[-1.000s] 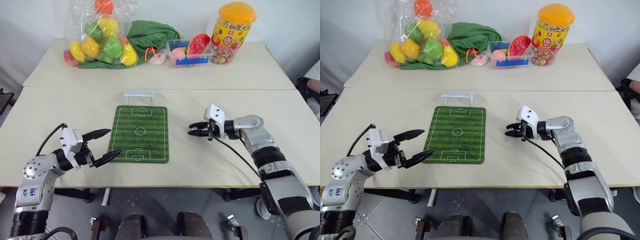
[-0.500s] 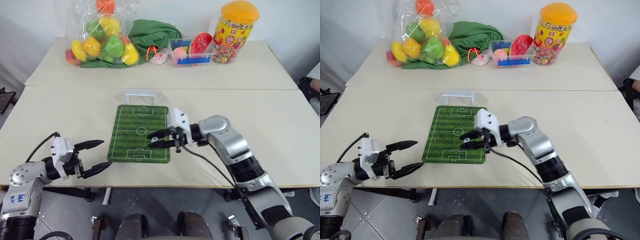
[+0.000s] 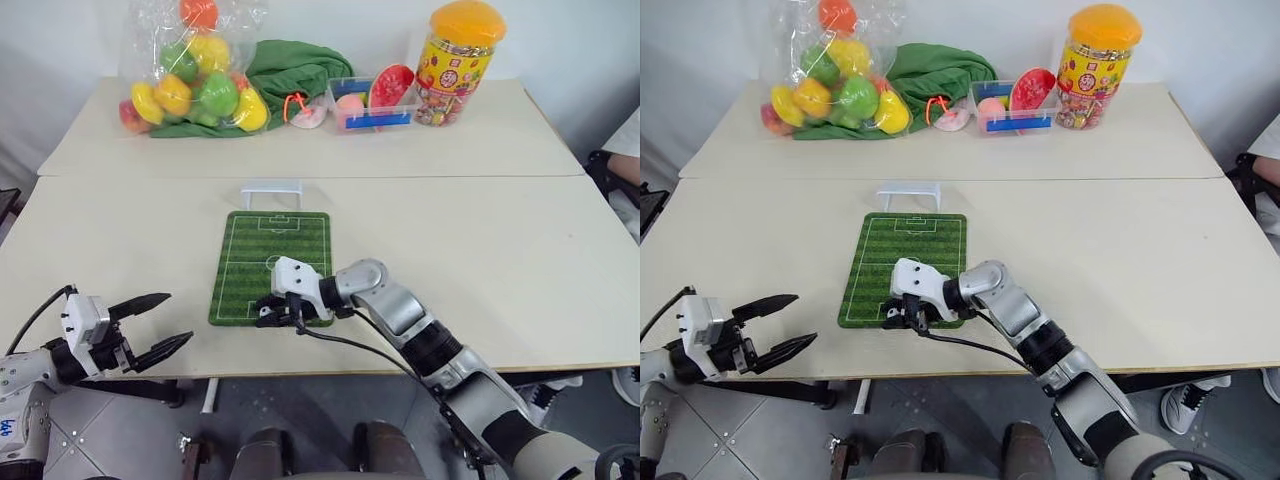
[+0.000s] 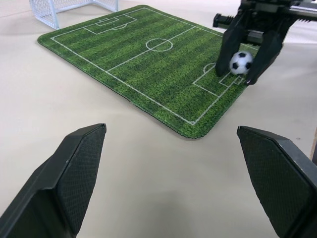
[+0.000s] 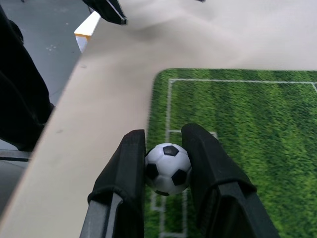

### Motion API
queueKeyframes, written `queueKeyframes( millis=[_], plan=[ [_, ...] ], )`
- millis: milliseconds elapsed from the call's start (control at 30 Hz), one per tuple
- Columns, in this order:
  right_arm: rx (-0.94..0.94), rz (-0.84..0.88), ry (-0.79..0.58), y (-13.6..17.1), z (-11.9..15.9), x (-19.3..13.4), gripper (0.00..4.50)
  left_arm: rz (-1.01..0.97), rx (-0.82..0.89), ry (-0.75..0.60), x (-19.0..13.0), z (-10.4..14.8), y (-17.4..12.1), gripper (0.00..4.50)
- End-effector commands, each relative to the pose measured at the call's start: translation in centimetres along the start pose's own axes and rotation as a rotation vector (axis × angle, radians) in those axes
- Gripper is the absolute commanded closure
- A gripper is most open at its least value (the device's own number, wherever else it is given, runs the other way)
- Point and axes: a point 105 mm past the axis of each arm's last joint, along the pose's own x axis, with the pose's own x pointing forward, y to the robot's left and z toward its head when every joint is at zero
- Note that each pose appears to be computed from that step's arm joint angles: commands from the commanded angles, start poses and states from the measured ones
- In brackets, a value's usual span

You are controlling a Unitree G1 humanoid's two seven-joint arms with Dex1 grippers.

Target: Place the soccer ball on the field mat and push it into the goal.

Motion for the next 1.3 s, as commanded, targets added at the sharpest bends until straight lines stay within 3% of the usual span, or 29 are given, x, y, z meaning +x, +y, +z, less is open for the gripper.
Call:
queueKeyframes(
  millis=[33,333,567,933,1167,1300],
  plan=[
    [-0.036,-0.011,-0.023,-0.8,0.8,0.3,3.65,0.024,0.043,-0.017,-0.5,1.0,0.3,0.00],
    [-0.019,-0.027,-0.014,-1.8,0.1,-0.2,3.65,0.035,0.043,-0.028,-0.4,1.1,0.1,0.00],
    [-0.024,0.006,-0.028,-1.3,0.3,-0.2,1.35,0.047,0.045,-0.027,-0.3,1.3,0.6,0.00],
    [-0.081,0.027,-0.078,-1.1,3.3,-0.8,1.35,0.049,0.053,-0.039,0.3,1.6,1.0,0.00],
    [-0.170,0.080,-0.140,1.7,6.8,-2.3,1.35,0.049,0.058,-0.043,0.5,1.9,1.4,0.00],
    [-0.145,0.076,-0.088,3.3,4.6,-3.4,2.55,0.044,0.055,-0.045,0.4,2.0,1.4,0.00]
  ],
)
